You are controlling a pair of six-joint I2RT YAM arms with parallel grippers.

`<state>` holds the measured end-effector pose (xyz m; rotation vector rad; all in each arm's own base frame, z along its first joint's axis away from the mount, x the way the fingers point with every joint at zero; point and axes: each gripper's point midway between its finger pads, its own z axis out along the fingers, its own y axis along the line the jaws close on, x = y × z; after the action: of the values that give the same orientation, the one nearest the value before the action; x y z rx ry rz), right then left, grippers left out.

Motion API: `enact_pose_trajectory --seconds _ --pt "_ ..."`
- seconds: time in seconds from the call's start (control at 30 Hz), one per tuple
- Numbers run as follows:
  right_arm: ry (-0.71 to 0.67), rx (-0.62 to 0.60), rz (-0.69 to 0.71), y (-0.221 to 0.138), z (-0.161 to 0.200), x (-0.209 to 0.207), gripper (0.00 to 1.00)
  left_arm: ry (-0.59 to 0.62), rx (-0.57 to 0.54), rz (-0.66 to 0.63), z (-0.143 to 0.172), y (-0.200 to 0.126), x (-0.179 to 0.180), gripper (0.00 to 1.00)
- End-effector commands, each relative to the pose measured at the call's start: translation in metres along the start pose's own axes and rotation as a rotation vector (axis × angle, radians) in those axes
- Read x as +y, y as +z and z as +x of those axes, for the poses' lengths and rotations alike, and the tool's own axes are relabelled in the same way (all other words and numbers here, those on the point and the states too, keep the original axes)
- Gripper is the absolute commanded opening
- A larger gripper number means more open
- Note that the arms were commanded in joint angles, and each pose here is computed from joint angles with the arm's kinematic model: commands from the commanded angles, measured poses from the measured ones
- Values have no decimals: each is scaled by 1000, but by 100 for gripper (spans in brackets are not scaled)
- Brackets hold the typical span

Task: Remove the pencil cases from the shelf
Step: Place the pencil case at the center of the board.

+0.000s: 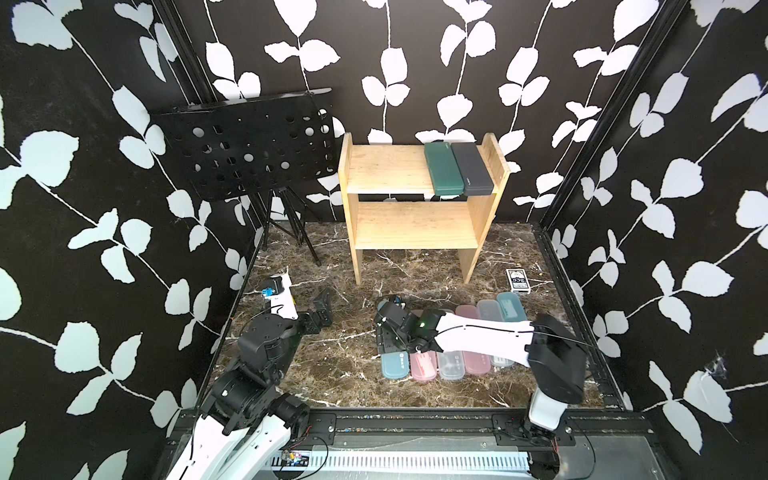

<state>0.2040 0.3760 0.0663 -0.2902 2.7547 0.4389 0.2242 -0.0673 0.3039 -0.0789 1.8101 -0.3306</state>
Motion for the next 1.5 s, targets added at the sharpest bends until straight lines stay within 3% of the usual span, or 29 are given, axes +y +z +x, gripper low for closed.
enact_pose_trajectory --seconds 0.0,0.83,1.23,1.47 --pt "34 -54 -24 -8 -18 16 73 -1 40 6 11 5 -1 99" --pt "3 9 150 25 -8 -15 81 13 72 1 24 10 1 99" --pt "5 11 156 29 -7 -17 88 5 78 13 24 10 -2 99" --pt "-25 -47 90 10 -22 -1 89 -18 78 31 18 10 -7 99"
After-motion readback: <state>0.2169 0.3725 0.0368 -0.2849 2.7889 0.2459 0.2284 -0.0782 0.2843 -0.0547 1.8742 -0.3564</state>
